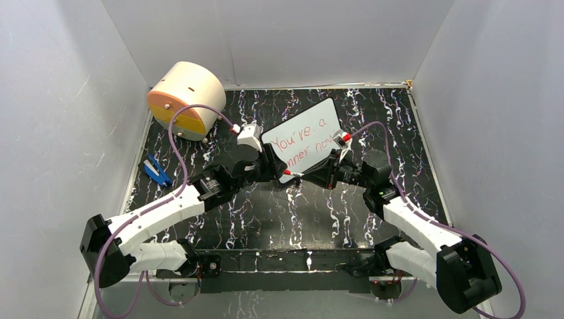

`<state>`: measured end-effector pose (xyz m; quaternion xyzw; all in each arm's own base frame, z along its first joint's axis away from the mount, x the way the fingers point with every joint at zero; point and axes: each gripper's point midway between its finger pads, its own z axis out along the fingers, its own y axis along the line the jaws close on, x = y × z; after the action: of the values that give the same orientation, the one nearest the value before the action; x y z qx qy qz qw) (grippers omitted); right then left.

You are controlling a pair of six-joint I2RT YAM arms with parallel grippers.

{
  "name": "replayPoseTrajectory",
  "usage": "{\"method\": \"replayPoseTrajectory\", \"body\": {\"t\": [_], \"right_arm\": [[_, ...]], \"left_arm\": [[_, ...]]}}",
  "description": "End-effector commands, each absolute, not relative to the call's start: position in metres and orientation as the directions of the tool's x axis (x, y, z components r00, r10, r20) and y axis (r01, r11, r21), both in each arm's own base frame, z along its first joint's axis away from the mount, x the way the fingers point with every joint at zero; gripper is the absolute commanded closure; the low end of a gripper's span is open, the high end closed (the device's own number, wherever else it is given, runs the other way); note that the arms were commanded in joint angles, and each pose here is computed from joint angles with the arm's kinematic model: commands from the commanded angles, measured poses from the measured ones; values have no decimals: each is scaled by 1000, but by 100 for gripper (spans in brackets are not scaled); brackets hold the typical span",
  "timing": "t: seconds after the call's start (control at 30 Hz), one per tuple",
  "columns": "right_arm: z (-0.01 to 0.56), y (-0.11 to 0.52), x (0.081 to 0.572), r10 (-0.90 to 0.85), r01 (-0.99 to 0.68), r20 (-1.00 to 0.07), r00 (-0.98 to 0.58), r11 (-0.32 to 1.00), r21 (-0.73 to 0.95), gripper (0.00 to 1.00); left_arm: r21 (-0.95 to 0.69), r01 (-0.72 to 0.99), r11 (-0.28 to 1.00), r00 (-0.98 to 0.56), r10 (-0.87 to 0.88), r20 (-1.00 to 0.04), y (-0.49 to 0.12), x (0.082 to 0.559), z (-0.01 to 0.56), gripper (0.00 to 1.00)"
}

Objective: Write a sentence on the whiteboard
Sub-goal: Close the whiteboard marker at the center of the board.

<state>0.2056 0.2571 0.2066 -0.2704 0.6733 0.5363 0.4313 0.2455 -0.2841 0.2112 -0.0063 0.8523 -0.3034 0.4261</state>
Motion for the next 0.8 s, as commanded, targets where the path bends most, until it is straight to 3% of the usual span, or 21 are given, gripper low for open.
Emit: {"method": "replayPoseTrajectory", "body": {"t": [0.0,0.77], "right_arm": [[228,258,204,145,-866,-900,-410,247,435,100],[219,261,207,108,-845,-881,-460,251,472,100]], "left_arm": [[-567,239,789,-645,-307,-699,-287,246,211,52],[-583,330,743,-718,-203,-666,-312,232,201,52]]}}
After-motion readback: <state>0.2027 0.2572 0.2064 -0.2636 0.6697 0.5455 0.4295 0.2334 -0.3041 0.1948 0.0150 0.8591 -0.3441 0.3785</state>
